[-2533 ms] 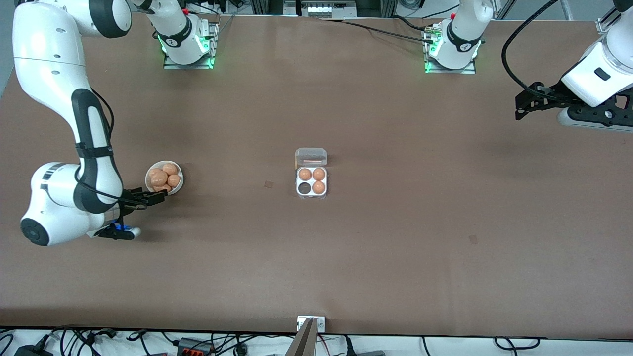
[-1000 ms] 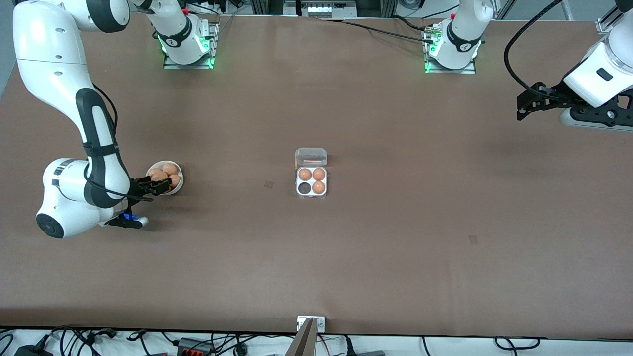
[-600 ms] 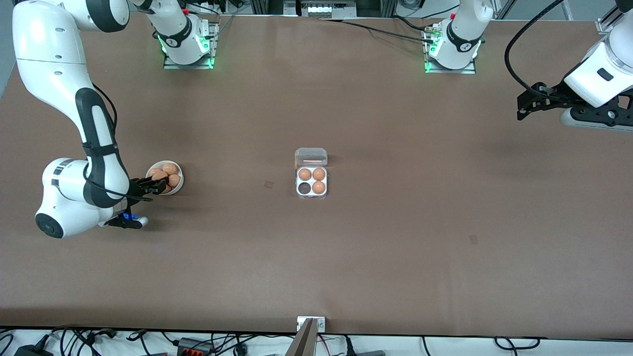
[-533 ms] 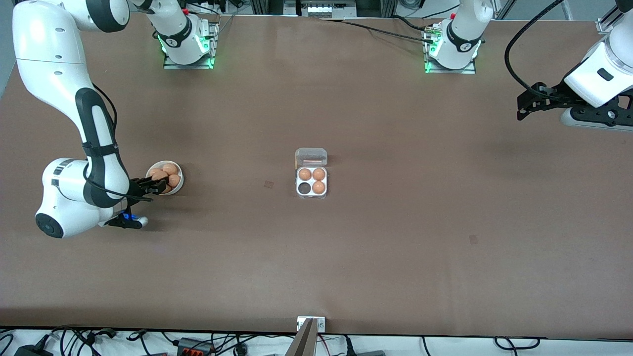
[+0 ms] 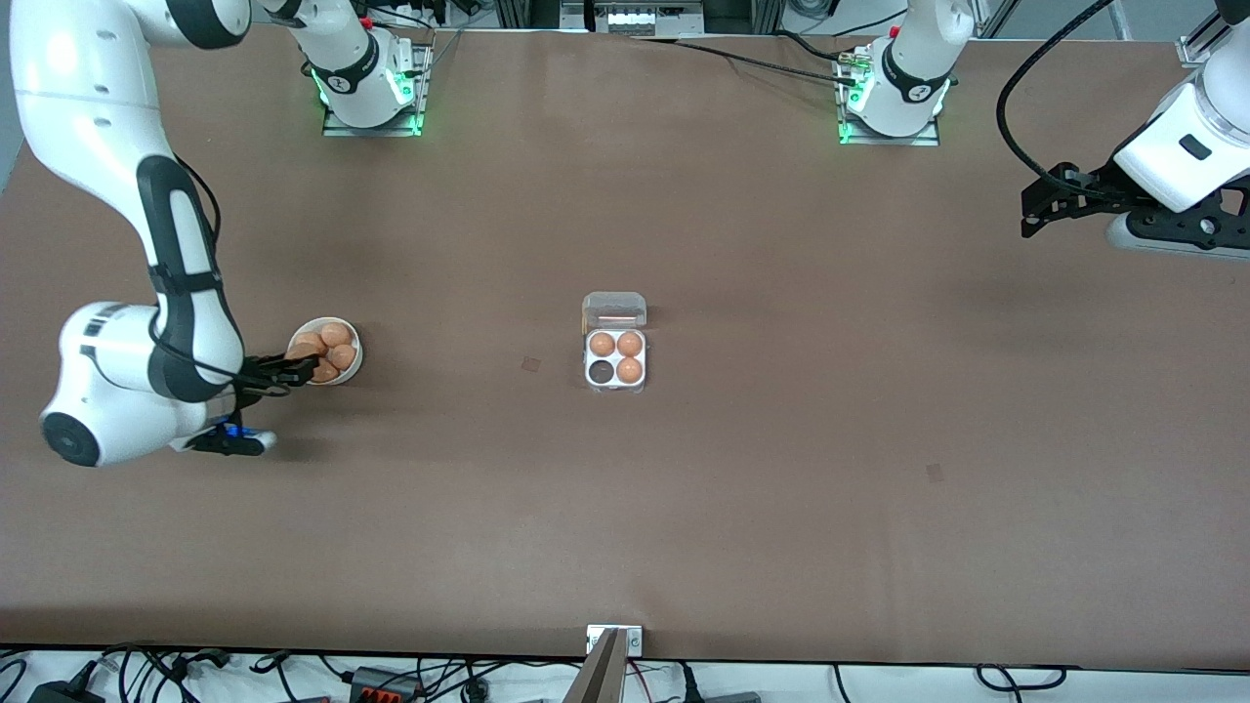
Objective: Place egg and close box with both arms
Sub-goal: 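Lift the egg with the right gripper and carry it over the carton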
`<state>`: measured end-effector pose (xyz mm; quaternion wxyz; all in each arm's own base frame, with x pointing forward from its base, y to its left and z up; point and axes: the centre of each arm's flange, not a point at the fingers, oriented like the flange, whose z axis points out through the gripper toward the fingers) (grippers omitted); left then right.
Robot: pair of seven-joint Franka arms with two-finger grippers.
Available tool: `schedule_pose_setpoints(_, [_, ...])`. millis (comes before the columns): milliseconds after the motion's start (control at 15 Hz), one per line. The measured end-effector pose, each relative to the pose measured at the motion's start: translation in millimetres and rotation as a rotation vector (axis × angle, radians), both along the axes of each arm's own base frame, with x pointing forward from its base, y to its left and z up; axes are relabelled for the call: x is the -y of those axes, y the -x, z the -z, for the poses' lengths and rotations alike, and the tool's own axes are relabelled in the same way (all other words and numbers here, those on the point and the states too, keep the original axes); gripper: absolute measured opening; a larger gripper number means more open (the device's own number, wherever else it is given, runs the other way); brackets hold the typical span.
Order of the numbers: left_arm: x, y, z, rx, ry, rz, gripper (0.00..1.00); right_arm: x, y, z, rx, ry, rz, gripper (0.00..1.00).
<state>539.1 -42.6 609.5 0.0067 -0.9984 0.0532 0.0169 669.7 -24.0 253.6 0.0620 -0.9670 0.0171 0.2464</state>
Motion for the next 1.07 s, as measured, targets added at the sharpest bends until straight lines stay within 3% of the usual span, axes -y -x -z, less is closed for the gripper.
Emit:
schedule_pose_setpoints(200, [0.0, 0.0, 0.0, 0.000, 0.000, 0.000, 1.00, -11.6, -3.6, -59.1, 0.116, 0.032, -0.036, 0.48])
schedule_pose_setpoints(467, [0.0, 0.0, 0.0, 0.000, 0.000, 0.000, 1.00, -67.1, -2.4, -114.7, 0.322, 0.048, -0.118, 0.48])
schedule_pose_setpoints(867, [-0.2, 0.6, 0.5, -0.005, 0.000, 0.000, 1.00, -200.4, 0.8, -144.9, 0.599, 0.054, -0.172, 0.48])
schedule_pose_setpoints(1067, [-0.7, 1.0, 0.8, -0.009, -0.001, -0.001, 1.00, -270.3, 15.2, -137.2, 0.658, 0.065, -0.146, 0.48])
